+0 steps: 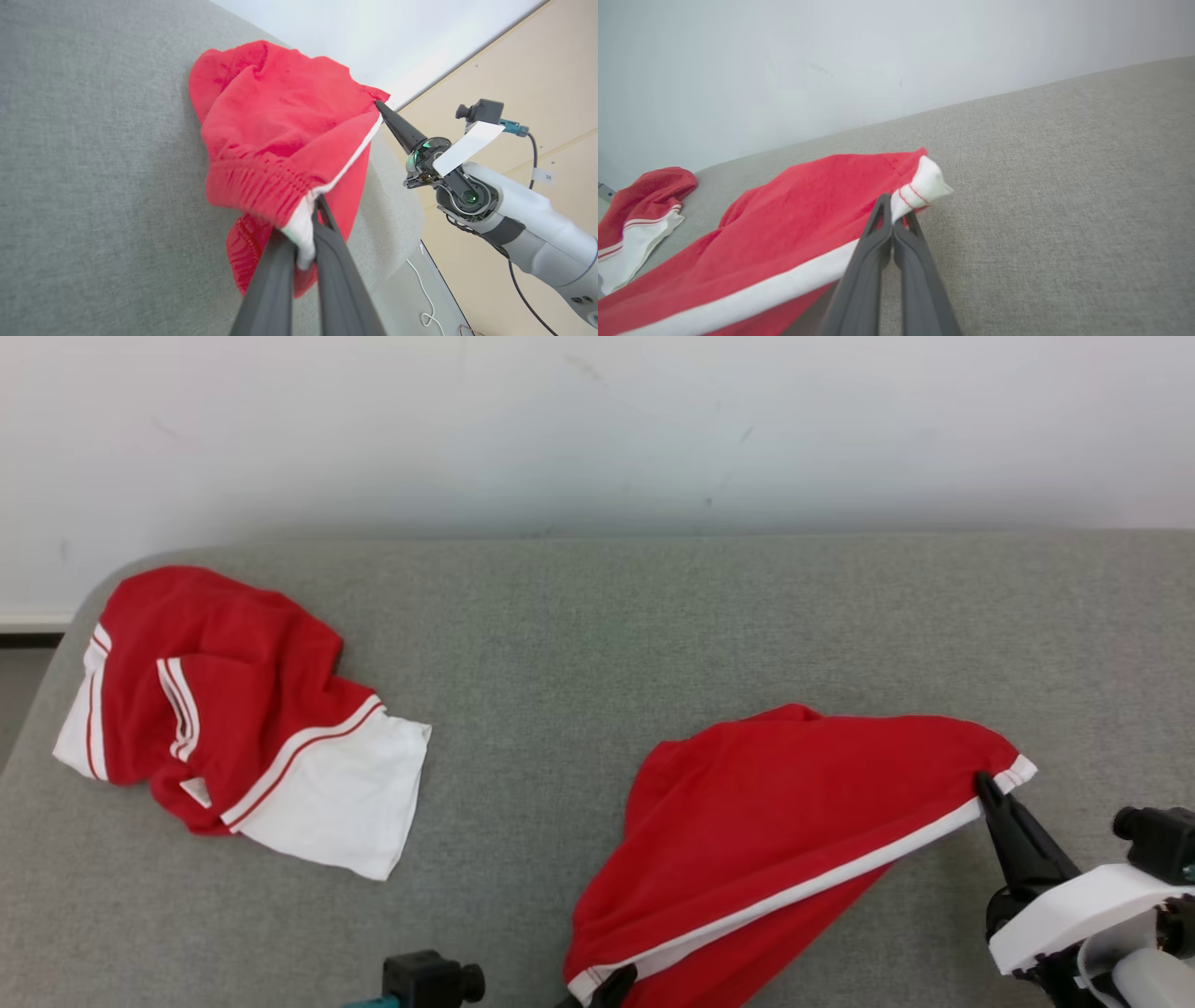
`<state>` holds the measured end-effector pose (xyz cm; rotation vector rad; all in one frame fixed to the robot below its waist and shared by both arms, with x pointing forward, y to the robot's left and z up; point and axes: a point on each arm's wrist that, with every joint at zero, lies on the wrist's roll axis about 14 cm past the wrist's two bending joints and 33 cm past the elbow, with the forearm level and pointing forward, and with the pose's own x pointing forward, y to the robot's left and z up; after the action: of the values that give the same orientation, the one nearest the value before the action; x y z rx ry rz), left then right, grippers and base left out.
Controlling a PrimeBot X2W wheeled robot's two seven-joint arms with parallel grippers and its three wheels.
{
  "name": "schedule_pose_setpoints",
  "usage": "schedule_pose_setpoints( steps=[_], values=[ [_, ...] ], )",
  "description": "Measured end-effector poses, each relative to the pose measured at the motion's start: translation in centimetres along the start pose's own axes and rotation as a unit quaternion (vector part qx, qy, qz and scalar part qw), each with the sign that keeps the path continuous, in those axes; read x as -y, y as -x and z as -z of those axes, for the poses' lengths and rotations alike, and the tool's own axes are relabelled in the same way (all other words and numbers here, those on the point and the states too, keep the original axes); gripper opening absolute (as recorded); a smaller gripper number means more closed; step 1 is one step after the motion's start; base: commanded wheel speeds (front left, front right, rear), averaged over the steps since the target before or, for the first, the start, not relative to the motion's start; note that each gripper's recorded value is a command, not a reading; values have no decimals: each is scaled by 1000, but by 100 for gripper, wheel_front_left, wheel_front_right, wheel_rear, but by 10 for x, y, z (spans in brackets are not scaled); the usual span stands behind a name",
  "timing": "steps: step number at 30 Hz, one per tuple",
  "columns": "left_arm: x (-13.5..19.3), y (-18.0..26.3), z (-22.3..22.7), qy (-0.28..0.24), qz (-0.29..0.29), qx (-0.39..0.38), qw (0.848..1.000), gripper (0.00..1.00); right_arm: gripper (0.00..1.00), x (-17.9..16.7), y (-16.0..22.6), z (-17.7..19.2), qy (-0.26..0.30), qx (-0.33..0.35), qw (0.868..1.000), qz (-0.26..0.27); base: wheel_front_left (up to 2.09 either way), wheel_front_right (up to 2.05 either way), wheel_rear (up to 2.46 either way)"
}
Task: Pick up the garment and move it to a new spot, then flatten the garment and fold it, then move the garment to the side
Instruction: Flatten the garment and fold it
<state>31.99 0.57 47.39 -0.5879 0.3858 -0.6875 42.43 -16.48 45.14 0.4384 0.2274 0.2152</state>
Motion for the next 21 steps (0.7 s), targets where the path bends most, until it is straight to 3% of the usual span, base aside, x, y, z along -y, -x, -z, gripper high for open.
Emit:
schedule_pose_setpoints(
  steps=[9, 21],
  values=[
    [65, 7, -42, -34, 107, 37, 993, 0, 0, -17, 41, -79, -81, 98, 991, -46, 0, 0, 0],
    [143, 29, -129, -120, 227, 124, 959, 0, 0, -44, 132, -192, -51, 256, 959, -110, 0, 0, 0]
  ],
)
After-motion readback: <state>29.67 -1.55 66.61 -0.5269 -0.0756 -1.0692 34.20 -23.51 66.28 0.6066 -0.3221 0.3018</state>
